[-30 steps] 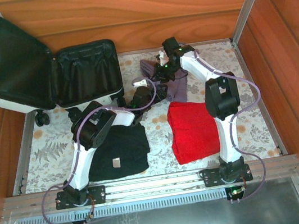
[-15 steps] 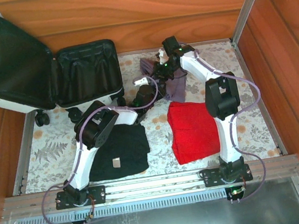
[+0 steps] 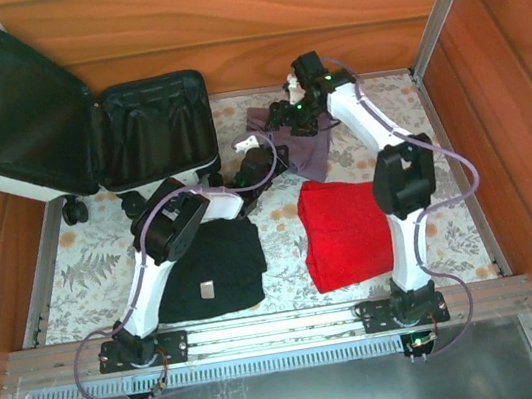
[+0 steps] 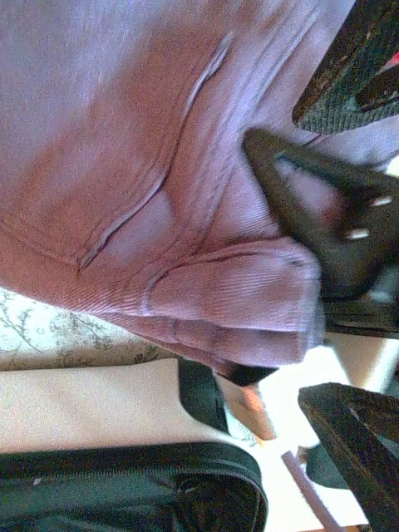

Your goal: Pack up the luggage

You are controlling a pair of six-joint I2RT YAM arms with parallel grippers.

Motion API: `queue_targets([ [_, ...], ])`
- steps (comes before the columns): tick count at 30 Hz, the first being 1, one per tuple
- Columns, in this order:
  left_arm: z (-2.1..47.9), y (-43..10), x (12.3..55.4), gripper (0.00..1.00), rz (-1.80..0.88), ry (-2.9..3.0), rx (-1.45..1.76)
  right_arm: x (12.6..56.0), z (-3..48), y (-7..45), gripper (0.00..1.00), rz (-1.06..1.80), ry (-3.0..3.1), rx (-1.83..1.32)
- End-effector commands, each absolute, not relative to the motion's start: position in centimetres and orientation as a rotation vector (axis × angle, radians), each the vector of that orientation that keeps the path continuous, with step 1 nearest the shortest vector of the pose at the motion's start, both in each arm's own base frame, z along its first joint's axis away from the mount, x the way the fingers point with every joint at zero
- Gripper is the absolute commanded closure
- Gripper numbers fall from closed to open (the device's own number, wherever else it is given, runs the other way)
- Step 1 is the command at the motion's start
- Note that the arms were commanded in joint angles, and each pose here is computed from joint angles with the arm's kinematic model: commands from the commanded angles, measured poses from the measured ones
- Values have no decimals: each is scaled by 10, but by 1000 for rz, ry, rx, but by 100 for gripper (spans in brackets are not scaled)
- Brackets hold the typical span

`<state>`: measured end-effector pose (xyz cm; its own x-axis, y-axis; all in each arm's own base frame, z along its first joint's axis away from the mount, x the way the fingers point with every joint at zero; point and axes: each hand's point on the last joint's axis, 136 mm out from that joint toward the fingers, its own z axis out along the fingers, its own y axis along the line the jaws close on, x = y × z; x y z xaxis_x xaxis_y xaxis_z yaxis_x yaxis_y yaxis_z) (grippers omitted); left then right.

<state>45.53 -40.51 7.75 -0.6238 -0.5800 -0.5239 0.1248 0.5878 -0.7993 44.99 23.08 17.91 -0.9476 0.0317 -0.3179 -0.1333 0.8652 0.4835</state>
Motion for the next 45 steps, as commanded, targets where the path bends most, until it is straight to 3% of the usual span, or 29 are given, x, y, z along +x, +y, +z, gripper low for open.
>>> queue_targets([
  [1,135,-388,469,100,-1154,1873,-408,435,240,173,16,550,2606,8],
  [8,217,-367,479,100,-1282,1769,-471,392,286,94,16,406,2416,228],
  [22,364,-322,506,100,-1282,1675,-373,331,249,59,20,316,2423,355],
  [31,399,-254,527,100,-1105,1632,-399,314,250,53,20,295,2409,365],
  [40,396,-168,559,100,-978,1606,-521,300,236,45,20,235,2443,360],
  [45,402,-144,572,100,-939,1589,-540,296,220,44,20,216,2485,361],
])
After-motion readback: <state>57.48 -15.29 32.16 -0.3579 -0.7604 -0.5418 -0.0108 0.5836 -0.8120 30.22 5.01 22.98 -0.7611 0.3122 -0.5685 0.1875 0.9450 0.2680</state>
